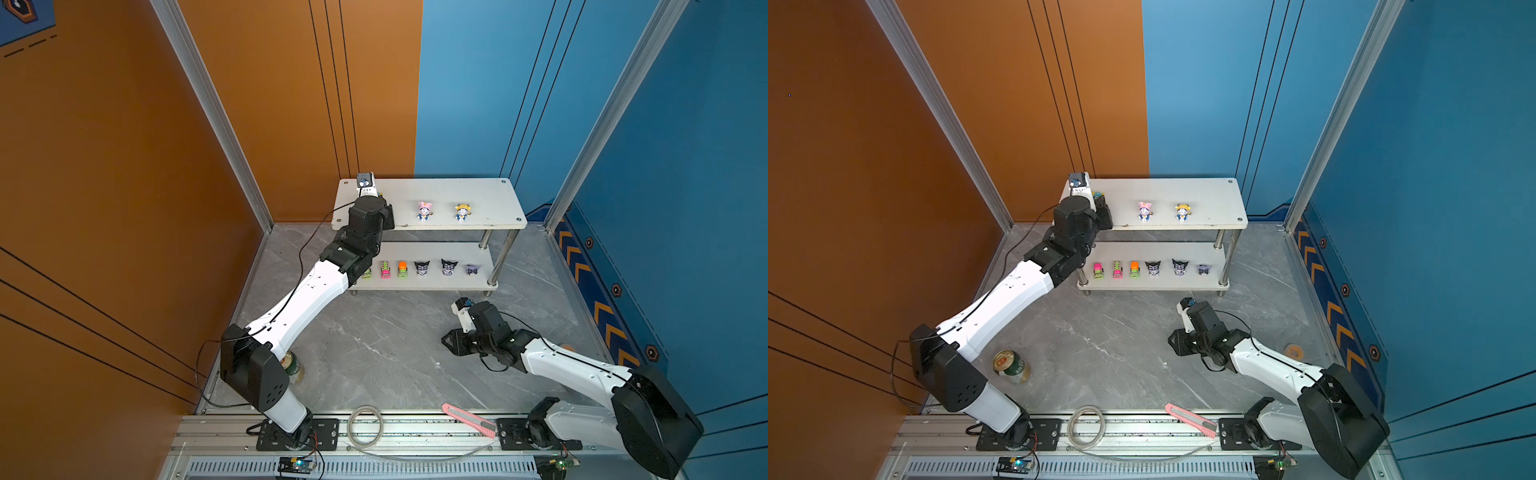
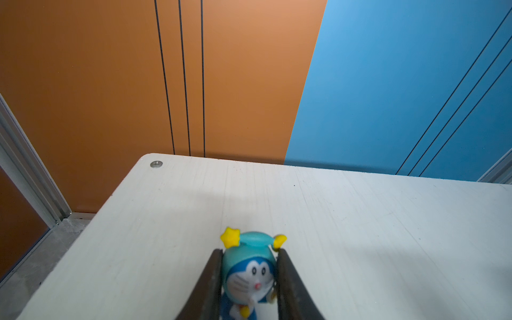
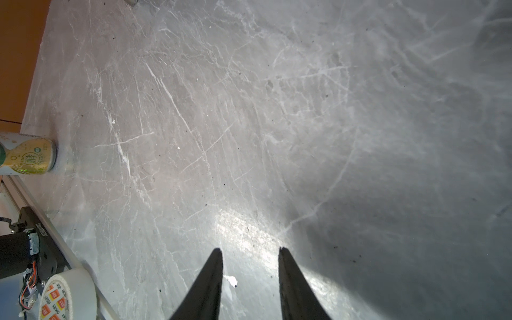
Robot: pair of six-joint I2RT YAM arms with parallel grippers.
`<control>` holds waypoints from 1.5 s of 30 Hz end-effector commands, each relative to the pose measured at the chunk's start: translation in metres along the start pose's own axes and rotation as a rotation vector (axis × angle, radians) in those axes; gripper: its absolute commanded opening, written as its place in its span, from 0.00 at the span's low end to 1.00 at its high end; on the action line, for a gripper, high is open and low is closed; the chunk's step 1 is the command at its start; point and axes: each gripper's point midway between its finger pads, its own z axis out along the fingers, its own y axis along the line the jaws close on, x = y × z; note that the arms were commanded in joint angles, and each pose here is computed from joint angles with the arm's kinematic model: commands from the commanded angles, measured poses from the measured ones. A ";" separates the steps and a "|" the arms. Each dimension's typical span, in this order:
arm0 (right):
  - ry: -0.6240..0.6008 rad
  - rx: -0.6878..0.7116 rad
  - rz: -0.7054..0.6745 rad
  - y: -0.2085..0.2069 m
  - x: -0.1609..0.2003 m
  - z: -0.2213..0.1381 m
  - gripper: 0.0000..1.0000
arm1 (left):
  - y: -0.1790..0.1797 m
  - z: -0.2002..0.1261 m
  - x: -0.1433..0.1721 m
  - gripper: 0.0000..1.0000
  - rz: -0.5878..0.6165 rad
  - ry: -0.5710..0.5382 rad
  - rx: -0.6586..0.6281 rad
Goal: Organize plastic toys on shelves
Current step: Place the plastic toy on the shelf.
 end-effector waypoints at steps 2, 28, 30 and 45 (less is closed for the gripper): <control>0.005 -0.004 -0.011 -0.002 0.002 0.001 0.36 | 0.006 0.007 0.018 0.38 0.011 0.037 -0.029; 0.004 -0.012 -0.011 -0.001 0.000 0.002 0.36 | 0.010 -0.024 -0.030 0.64 -0.012 -0.045 -0.011; 0.005 -0.012 -0.012 -0.001 0.000 0.003 0.36 | 0.011 -0.024 -0.034 0.70 0.000 -0.047 -0.020; 0.009 -0.023 -0.004 -0.001 0.000 0.006 0.36 | 0.004 0.002 -0.011 0.74 0.062 0.124 -0.044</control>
